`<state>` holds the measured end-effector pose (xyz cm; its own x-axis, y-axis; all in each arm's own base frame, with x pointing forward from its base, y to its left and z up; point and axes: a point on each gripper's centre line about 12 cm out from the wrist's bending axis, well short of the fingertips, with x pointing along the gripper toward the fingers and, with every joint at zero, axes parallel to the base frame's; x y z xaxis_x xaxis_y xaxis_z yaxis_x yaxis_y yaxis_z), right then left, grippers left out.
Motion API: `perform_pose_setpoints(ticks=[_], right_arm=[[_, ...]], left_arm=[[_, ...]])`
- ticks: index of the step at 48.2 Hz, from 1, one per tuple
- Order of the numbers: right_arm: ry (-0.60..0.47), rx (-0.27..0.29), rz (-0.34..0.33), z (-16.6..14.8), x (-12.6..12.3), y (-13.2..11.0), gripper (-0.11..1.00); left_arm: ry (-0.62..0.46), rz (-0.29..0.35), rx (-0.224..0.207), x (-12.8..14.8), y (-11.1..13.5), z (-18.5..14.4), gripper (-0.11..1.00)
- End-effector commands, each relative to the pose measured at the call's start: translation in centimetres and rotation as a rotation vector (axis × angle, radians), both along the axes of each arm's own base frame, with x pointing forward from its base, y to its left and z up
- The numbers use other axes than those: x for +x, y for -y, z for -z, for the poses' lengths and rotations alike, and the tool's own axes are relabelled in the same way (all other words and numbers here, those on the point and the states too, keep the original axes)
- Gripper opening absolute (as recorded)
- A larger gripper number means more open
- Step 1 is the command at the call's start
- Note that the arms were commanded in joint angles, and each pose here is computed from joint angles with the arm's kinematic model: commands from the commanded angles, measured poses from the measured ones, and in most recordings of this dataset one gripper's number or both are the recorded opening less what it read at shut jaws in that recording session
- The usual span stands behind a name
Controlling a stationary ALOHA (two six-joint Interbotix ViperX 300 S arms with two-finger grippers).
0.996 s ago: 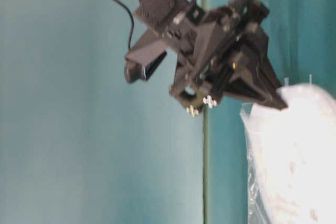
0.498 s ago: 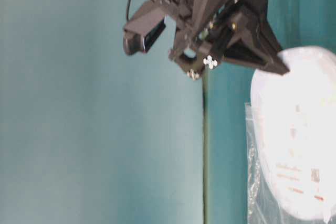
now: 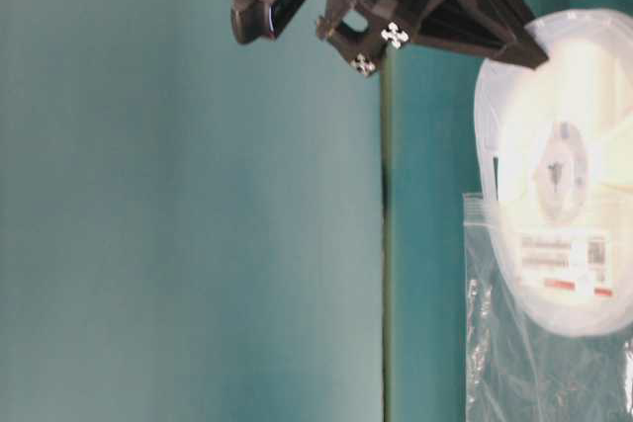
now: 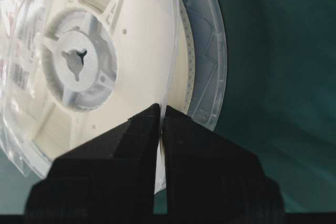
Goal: Take out the reel from the clear zip bag.
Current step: 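Pull the white reel rightward out of the bag while left holds bag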
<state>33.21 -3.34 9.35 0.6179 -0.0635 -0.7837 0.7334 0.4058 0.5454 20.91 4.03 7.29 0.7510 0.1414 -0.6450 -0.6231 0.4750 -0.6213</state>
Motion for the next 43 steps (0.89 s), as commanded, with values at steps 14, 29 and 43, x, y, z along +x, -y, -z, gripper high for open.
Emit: perform_pose_setpoints(ticks=[14,29,43], right_arm=[[0.001,0.006,0.005,-0.6,-2.1,-0.3,0.04],[-0.007,0.024,0.032,-0.6,-4.2,-0.3,0.04],[-0.009,0.026,0.040,-0.8,-6.0,-0.3,0.04]], left_arm=[[0.005,0.005,0.004,0.1,0.0,-0.1,0.00],[0.008,0.006,0.005,0.2,0.0,-0.2,0.00],[0.008,0.008,0.006,0.2,0.0,-0.2,0.00]])
